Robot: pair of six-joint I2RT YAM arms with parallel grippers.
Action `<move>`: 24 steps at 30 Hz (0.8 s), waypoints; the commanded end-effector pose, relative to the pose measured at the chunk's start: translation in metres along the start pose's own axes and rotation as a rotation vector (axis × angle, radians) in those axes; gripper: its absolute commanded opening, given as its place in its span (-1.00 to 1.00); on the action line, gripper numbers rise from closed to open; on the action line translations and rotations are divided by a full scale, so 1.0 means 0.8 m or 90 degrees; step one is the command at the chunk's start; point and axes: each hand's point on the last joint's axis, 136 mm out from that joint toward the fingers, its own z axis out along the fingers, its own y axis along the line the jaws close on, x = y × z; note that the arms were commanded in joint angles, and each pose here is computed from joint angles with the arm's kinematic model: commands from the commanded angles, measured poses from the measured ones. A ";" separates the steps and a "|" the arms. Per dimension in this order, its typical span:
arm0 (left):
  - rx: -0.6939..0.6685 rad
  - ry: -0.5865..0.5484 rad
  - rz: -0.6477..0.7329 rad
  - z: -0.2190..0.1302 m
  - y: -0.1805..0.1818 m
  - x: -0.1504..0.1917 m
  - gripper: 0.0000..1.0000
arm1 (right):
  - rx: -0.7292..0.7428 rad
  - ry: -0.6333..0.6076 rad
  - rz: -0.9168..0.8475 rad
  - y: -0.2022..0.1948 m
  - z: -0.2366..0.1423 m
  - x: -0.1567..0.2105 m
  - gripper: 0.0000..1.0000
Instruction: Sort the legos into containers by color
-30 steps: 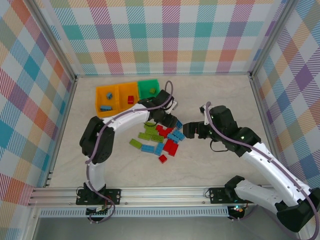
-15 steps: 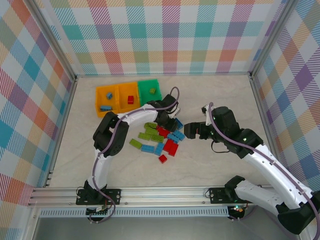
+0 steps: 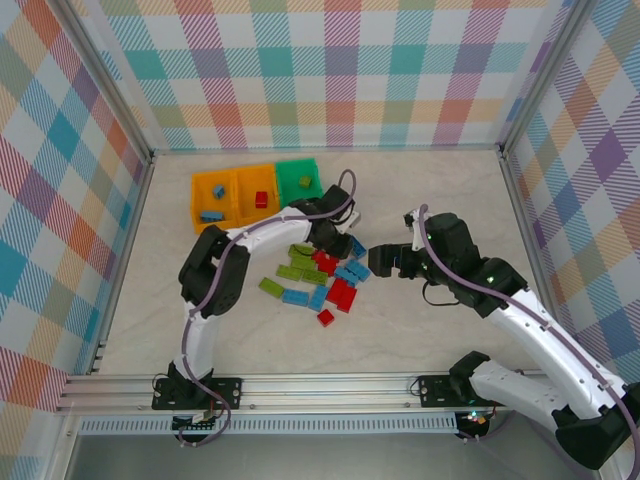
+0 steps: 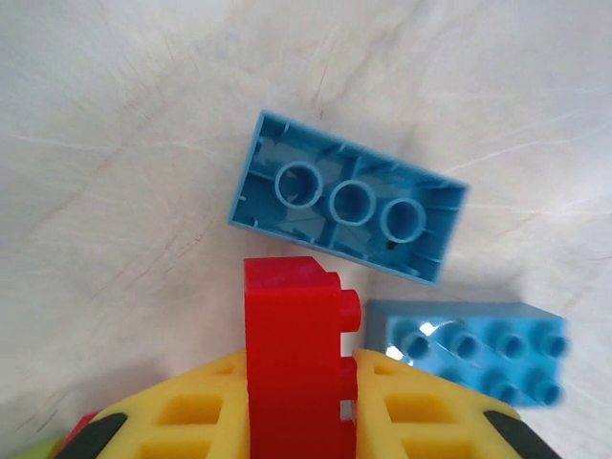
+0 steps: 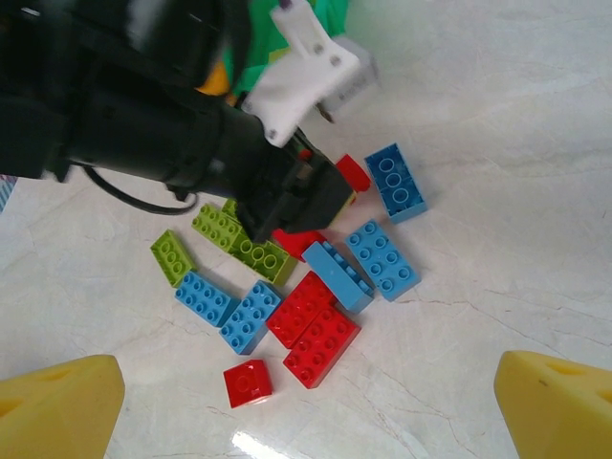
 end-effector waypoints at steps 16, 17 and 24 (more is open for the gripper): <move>-0.282 -0.270 -0.347 -0.147 0.300 -0.084 -0.66 | -0.008 -0.013 0.009 -0.003 -0.005 0.006 0.99; -0.287 -0.266 -0.362 -0.142 0.311 -0.083 -0.66 | -0.008 -0.014 0.010 -0.003 -0.007 0.007 0.99; -0.307 -0.241 -0.410 -0.128 0.346 -0.083 -0.33 | -0.006 -0.014 0.019 -0.006 -0.009 0.011 0.99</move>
